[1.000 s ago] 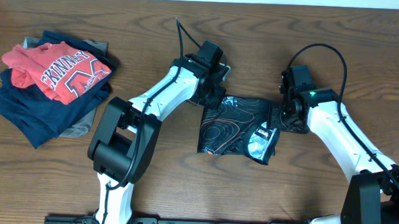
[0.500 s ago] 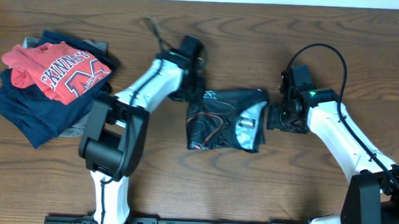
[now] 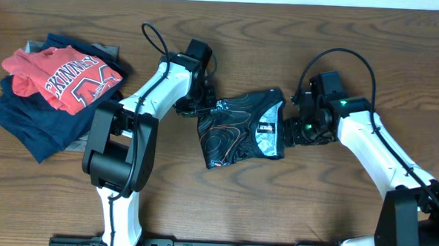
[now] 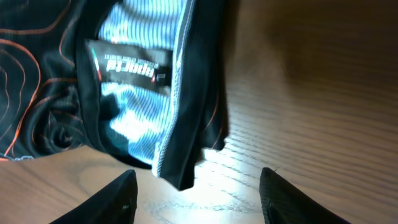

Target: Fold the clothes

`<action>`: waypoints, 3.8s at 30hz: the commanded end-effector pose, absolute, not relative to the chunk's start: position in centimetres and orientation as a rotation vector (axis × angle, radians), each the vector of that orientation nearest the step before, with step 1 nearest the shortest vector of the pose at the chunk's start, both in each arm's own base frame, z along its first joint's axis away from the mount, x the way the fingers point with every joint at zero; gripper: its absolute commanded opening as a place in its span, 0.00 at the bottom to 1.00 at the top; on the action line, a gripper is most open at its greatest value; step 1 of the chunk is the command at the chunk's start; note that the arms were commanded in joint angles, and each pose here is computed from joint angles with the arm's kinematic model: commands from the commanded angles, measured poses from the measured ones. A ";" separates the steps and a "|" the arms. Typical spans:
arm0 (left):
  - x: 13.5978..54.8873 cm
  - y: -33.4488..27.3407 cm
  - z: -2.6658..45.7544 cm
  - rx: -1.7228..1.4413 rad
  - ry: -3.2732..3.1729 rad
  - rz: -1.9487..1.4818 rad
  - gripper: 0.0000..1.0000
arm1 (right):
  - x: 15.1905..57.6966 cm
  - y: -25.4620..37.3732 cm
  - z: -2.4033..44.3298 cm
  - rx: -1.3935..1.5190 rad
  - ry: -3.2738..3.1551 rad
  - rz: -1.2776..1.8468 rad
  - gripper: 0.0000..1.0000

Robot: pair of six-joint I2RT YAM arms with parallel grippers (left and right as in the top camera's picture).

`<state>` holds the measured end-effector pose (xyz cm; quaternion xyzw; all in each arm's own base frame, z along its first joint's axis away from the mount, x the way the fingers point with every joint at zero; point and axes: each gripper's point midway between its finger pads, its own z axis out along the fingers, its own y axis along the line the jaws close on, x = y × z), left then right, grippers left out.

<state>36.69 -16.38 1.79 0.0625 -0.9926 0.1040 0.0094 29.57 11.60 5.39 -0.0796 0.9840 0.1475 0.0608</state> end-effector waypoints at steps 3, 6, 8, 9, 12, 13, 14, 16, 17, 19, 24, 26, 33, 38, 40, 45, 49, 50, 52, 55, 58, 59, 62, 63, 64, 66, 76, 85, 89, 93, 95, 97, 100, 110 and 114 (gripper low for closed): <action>35.8 -15.5 1.9 0.222 -3.090 0.263 0.13 | 27.7 13.5 3.1 -0.379 3.044 0.515 0.56; 35.7 -15.4 1.9 0.223 -3.085 0.259 0.13 | 27.1 14.5 2.3 -0.447 3.061 0.529 0.50; 35.7 -15.4 1.9 0.223 -3.085 0.259 0.13 | 27.0 15.0 1.9 -0.472 3.062 0.529 0.43; 35.7 -15.4 1.9 0.223 -3.084 0.258 0.13 | 27.0 15.2 1.8 -0.480 3.059 0.530 0.38; 35.6 -15.4 1.9 0.223 -3.081 0.256 0.13 | 27.3 15.4 1.7 -0.488 3.047 0.527 0.13; 35.6 -15.4 1.9 0.223 -3.080 0.255 0.13 | 27.5 15.2 1.6 -0.483 3.043 0.506 0.01; 35.5 -15.3 1.9 0.223 -3.077 0.252 0.13 | 28.0 14.6 1.4 -0.436 3.045 0.446 0.01; 35.2 -15.2 1.8 0.224 -3.065 0.243 0.13 | 29.5 12.7 1.2 -0.292 3.039 0.288 0.01; 34.9 -15.1 1.8 0.225 -3.058 0.237 0.13 | 30.3 11.8 1.4 -0.238 3.023 0.228 0.01; 34.4 -14.9 1.7 0.226 -3.039 0.223 0.13 | 32.4 10.2 2.1 -0.143 2.973 0.139 0.01; 32.8 -14.4 0.6 0.230 -2.994 0.190 0.13 | 36.3 8.1 3.7 -0.002 2.858 0.149 0.01; 32.2 -14.2 0.2 0.231 -2.976 0.177 0.13 | 36.6 7.7 3.7 0.033 2.849 0.165 0.01; 29.8 -14.4 0.7 0.232 -2.884 0.186 0.15 | 36.2 7.6 3.6 -0.029 2.865 0.155 0.35; 29.5 -14.3 4.0 0.203 -2.917 0.221 0.17 | 34.9 6.6 3.2 0.019 2.927 0.135 0.34; 29.8 -14.3 6.1 0.196 -2.978 0.258 0.23 | 34.3 6.1 3.1 0.046 2.954 0.126 0.35; 33.1 -13.2 10.5 0.165 -3.250 0.235 0.85 | 33.2 5.1 2.8 0.102 3.003 0.112 0.36; 36.7 -14.6 11.7 -0.120 -3.413 0.328 0.89 | 32.4 4.8 2.7 0.154 3.034 0.108 0.38; 37.3 -14.8 11.6 -0.172 -3.430 0.340 0.91 | 32.2 4.8 2.7 0.165 3.042 0.106 0.39; 38.1 -16.7 11.1 -0.400 -3.414 0.468 0.93 | 31.8 4.8 2.7 0.187 3.059 0.103 0.40; 38.7 -19.3 9.7 -0.659 -3.344 0.666 0.98 | 31.1 4.7 2.7 0.241 3.083 0.098 0.41; 39.5 -20.2 7.8 -0.716 -3.314 0.714 0.98 | 30.6 4.7 2.6 0.254 3.105 0.100 0.41; 39.6 -20.6 7.1 -0.742 -3.296 0.741 0.98 | 30.4 4.7 2.6 0.254 3.113 0.097 0.41; 39.8 -21.3 5.1 -0.780 -3.254 0.780 0.98 | 29.9 4.6 2.6 0.256 3.131 0.091 0.42; 39.8 -21.3 4.4 -0.775 -3.247 0.777 0.98 | 29.9 4.6 2.6 0.257 3.133 0.090 0.42; 39.8 -21.4 3.8 -0.769 -3.232 0.784 0.98 | 29.8 4.6 2.6 0.257 3.137 0.090 0.42; 39.3 -21.9 2.7 -0.758 -3.187 0.832 0.98 | 29.7 4.6 2.6 0.258 3.141 0.089 0.42; 34.8 -25.1 -1.2 -0.739 -2.930 0.981 0.74 | 29.2 4.5 2.6 0.260 3.159 0.082 0.41; 35.4 -25.0 -2.1 -0.741 -3.011 0.818 0.06 | 28.7 3.7 3.1 0.304 3.172 0.076 0.41; 37.0 -24.3 -1.4 -0.705 -3.054 0.818 0.06 | 29.0 2.8 4.0 0.348 3.135 0.081 0.42; 38.6 -23.7 -0.2 -0.628 -3.097 0.835 0.06 | 29.1 1.7 5.4 0.407 3.085 0.091 0.42; 39.4 -23.4 0.8 -0.622 -3.124 0.849 0.06 | 29.3 1.1 6.2 0.432 3.055 0.095 0.42; 40.1 -23.0 2.2 -0.621 -3.158 0.867 0.06 | 29.4 0.6 7.0 0.447 3.024 0.099 0.43; 41.3 -21.7 5.0 -0.613 -3.245 0.845 0.06 | 29.4 -0.2 8.2 0.465 2.981 0.102 0.44; 43.6 -8.8 19.6 -0.192 -3.771 0.254 0.06 | 28.7 -1.0 9.3 0.451 2.969 0.097 0.45; 42.5 -3.5 26.1 0.094 -3.943 0.181 0.06 | 28.7 -1.0 9.3 0.451 2.969 0.098 0.45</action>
